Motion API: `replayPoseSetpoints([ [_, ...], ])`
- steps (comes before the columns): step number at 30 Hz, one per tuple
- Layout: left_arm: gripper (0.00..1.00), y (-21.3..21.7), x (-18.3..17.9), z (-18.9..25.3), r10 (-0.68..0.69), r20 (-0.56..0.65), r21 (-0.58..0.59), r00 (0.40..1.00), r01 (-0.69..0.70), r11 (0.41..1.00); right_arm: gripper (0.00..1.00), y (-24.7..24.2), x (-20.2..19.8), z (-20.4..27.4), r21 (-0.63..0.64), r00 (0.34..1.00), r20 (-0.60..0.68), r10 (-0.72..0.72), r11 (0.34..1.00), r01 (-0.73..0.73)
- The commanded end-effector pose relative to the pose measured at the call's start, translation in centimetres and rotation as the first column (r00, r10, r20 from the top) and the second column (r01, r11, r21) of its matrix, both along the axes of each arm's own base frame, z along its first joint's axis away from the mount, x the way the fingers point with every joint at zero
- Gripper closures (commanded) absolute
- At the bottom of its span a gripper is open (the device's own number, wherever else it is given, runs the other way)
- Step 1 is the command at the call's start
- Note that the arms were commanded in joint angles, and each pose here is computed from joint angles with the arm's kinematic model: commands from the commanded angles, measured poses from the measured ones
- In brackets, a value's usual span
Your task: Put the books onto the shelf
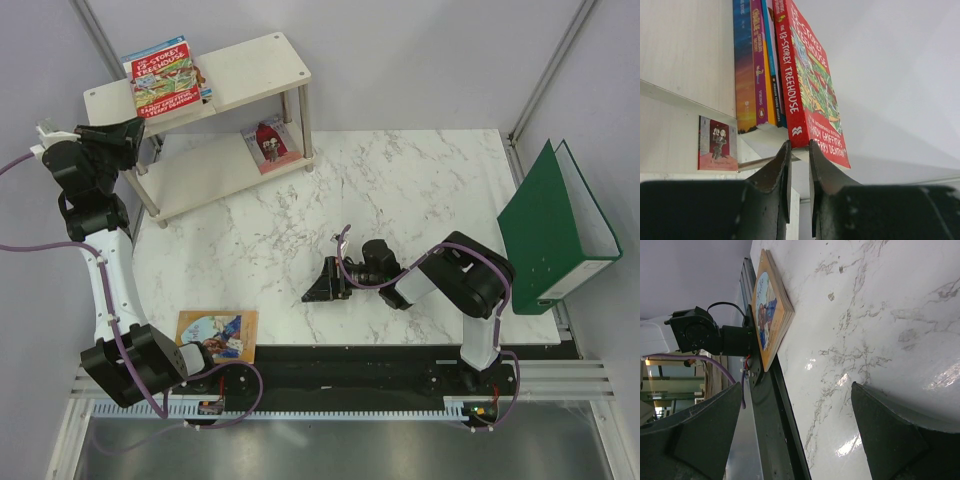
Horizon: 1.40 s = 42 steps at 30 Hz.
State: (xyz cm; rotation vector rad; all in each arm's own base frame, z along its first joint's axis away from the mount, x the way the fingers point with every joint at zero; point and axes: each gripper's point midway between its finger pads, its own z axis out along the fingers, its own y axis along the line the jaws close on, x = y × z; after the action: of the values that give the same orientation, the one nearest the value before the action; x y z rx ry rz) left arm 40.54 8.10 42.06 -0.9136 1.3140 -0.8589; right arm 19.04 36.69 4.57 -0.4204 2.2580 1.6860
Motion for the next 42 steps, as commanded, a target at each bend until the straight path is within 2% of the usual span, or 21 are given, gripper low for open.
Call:
replayPoseSetpoints([
  [1, 0.78, -2.1, -0.8, 2.3, -0.109, 0.078, 0.033, 0.991, 0.107, 0.994, 0.02, -4.1, -3.8, -8.9, -0.293, 0.974, -0.22, -0.054, 0.956, -0.013],
  [3, 0.76, -2.3, -0.8, 2.3, -0.12, 0.081, 0.041, 0.989, 0.117, 0.992, 0.02, -4.1, -3.7, -8.9, -0.293, 0.974, -0.22, -0.056, 0.956, -0.012],
  [6, 0.64, -2.2, -0.9, 2.7, -0.115, 0.092, 0.063, 0.989, 0.11, 0.992, 0.02, -4.1, -3.8, -8.9, -0.294, 0.974, -0.22, -0.053, 0.956, -0.014],
  [7, 0.52, -2.1, -0.8, 2.7, -0.112, 0.092, 0.063, 0.989, 0.107, 0.992, 0.02, -4.2, -3.7, -8.9, -0.294, 0.974, -0.22, -0.055, 0.956, -0.013],
  [10, 0.45, -1.9, -0.6, 3.0, -0.108, 0.093, 0.061, 0.99, 0.102, 0.993, 0.02, -4.2, -3.7, -8.9, -0.294, 0.974, -0.22, -0.055, 0.956, -0.013],
  [18, 0.43, -1.3, 0.6, 3.0, -0.104, 0.088, 0.035, 0.991, 0.101, 0.994, 0.02, -4.1, -3.8, -8.9, -0.295, 0.973, -0.223, -0.053, 0.955, -0.015],
  [20, 0.51, -1.2, 1.2, 2.7, -0.116, 0.081, 0.023, 0.99, 0.114, 0.993, 0.02, -4.1, -3.7, -9.0, -0.296, 0.973, -0.223, -0.054, 0.955, -0.015],
  [21, 0.61, -1.5, 1.2, 2.8, -0.132, 0.09, 0.019, 0.987, 0.131, 0.991, 0.02, -4.2, -3.8, -9.1, -0.298, 0.973, -0.225, -0.053, 0.955, -0.017],
  [23, 0.73, -1.5, 1.5, 2.6, -0.144, 0.091, 0.01, 0.985, 0.144, 0.99, 0.02, -4.1, -3.7, -9.1, -0.297, 0.973, -0.225, -0.055, 0.955, -0.014],
  [24, 0.83, -1.6, 1.4, 2.6, -0.145, 0.093, 0.007, 0.985, 0.145, 0.989, 0.02, -4.1, -3.7, -9.0, -0.296, 0.973, -0.224, -0.055, 0.955, -0.014],
  [28, 0.95, -1.8, 0.9, 3.0, -0.145, 0.104, 0.021, 0.984, 0.144, 0.989, 0.02, -4.1, -3.7, -9.0, -0.296, 0.973, -0.224, -0.055, 0.955, -0.014],
  [31, 0.98, -2.1, 0.2, 3.3, -0.14, 0.113, 0.025, 0.984, 0.138, 0.99, 0.02, -4.1, -3.8, -9.1, -0.297, 0.972, -0.227, -0.053, 0.955, -0.017],
  [42, 0.98, -2.6, -1.7, 4.3, -0.117, 0.157, 0.0, 0.981, 0.118, 0.993, 0.02, -4.2, -3.9, -9.1, -0.298, 0.973, -0.227, -0.052, 0.954, -0.018],
])
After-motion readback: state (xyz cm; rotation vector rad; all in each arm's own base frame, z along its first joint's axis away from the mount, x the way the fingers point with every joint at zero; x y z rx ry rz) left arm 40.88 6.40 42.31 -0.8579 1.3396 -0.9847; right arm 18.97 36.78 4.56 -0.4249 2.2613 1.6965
